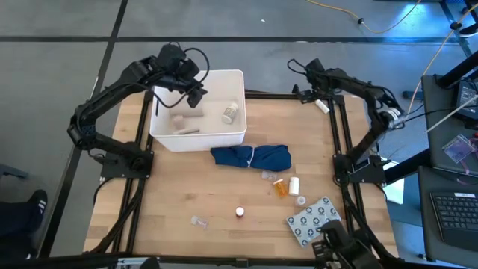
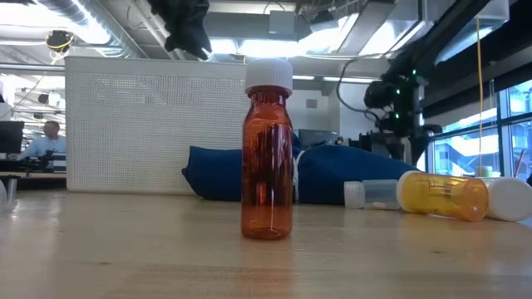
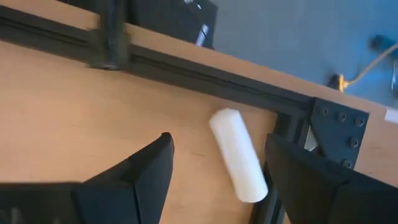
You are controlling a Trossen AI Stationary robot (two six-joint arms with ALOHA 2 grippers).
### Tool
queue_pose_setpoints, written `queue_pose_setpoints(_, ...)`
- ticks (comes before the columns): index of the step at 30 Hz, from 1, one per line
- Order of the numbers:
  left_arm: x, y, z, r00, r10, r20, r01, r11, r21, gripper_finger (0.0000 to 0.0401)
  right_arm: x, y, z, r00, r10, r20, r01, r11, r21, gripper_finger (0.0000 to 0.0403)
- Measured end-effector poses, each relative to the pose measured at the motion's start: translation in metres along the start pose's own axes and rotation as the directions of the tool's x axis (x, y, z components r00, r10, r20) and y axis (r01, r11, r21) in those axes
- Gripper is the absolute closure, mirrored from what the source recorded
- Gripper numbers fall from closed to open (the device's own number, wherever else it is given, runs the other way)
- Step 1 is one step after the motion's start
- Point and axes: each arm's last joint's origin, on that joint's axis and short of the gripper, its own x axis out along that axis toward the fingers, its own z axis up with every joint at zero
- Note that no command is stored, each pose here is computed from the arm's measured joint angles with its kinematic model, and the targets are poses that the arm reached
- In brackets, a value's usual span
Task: Pick & place medical supplies in basket/bin
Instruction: Put the white rolled gauze into the white container
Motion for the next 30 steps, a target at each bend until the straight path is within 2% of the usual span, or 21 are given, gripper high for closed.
queue_pose_setpoints(10, 0.002, -0.009, 0.000, 1.000, -0.023, -0.005, 0.023, 0.999, 0.026, 0.0244, 0.038, 0.003, 0.000, 0.992, -0.030, -0.120, 0.029, 1.000, -0.012, 0.0153)
queue_pose_setpoints(14, 0.002, -0.012, 0.000, 1.000, -0.030, -0.007, 0.031, 0.999, 0.034, 0.0244, 0.050, 0.006, 0.000, 0.988, -0.036, -0.149, 0.034, 0.999, -0.020, 0.0166)
queue_pose_setpoints(24, 0.003, -0.017, 0.000, 0.999, -0.044, -0.010, 0.044, 0.998, 0.046, 0.0244, 0.061, 0.006, -0.002, 0.978, -0.114, -0.172, 0.102, 0.992, -0.075, 0.0250)
queue_pose_setpoints(30, 0.003, -0.017, 0.000, 0.999, -0.044, -0.010, 0.044, 0.998, 0.046, 0.0244, 0.062, 0.005, -0.001, 0.978, -0.122, -0.166, 0.107, 0.990, -0.095, 0.0295)
